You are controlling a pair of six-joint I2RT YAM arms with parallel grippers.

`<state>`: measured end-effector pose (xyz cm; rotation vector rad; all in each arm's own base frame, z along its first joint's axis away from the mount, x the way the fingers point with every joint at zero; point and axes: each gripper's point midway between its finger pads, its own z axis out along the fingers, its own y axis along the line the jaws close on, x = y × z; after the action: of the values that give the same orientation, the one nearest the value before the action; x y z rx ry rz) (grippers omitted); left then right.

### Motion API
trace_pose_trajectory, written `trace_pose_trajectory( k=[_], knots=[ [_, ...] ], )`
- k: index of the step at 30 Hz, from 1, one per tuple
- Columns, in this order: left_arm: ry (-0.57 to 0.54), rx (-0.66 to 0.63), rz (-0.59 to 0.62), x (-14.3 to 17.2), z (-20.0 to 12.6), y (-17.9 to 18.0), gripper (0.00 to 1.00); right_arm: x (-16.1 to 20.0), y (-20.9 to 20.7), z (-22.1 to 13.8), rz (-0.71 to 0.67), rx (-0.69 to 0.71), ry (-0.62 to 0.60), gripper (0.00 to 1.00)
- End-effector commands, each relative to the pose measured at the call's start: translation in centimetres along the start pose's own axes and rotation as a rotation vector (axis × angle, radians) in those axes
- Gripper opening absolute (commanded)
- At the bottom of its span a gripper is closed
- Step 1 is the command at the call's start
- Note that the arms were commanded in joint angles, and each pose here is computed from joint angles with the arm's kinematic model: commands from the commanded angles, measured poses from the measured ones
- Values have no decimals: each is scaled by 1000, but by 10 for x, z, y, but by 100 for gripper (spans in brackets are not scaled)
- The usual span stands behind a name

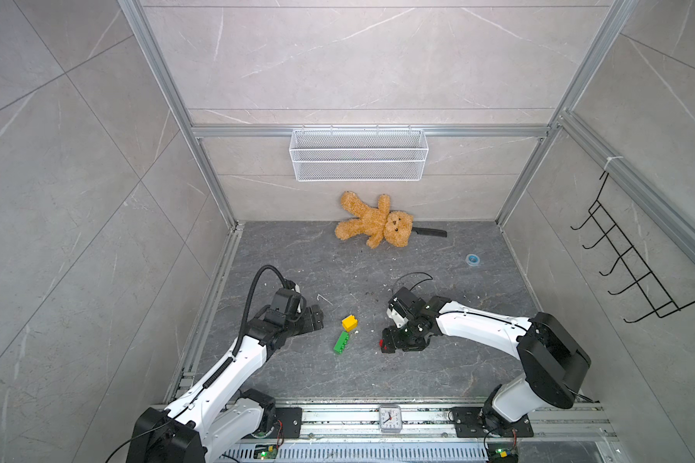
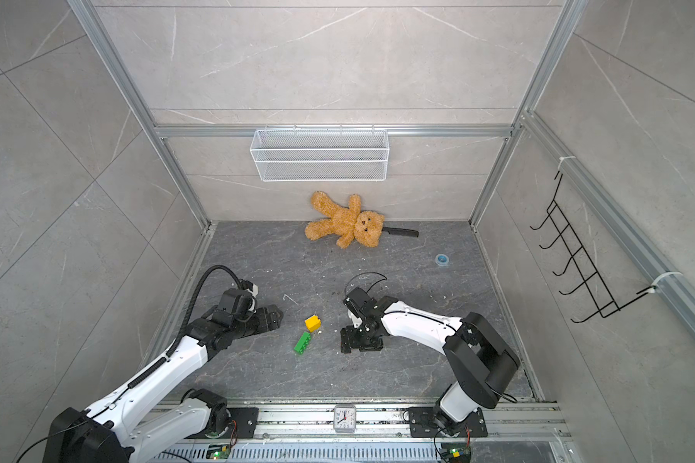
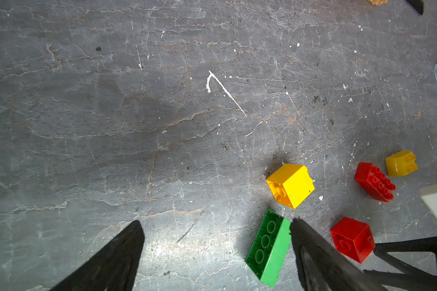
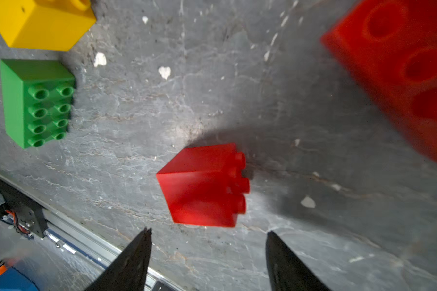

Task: Assemble an ice cream with lego
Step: Adjust the lego brick at the center of the board.

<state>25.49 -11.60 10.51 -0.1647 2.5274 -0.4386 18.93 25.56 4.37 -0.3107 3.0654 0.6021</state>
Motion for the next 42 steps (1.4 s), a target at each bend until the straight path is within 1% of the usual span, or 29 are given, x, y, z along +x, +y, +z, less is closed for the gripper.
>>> trace_pose_trajectory(
  k=[1,4,9,13,16,21,26,29,36,39,42],
  knots=[
    [-36,7,33,-11,-10,-6,93,-8,15,2,57,-66,-16,75],
    [-44,-20,56,-11,-11,0,93,-17,24,9,56,-100,-10,77],
    [-46,-58,75,-9,-12,8,94,-32,32,18,30,-92,2,77],
    [-47,-64,76,-6,-12,11,94,-46,30,14,-16,-13,-9,77],
    [-50,-72,77,-5,-12,13,94,-49,18,17,-38,75,18,77],
    [-54,-84,85,-6,-12,15,94,-53,17,21,-58,116,50,72],
    [-51,-75,87,-5,-14,14,94,-49,-7,9,-68,290,76,73],
    [-49,-63,82,-4,-13,12,94,-48,-4,6,-64,300,69,73],
    [-50,-58,93,-6,-13,10,94,-48,23,25,-88,236,90,63],
    [-47,-61,93,-5,-14,11,94,-47,22,28,-99,281,109,58],
    [-51,-56,90,-5,-14,10,94,-45,17,27,-100,319,119,57]
  ],
)
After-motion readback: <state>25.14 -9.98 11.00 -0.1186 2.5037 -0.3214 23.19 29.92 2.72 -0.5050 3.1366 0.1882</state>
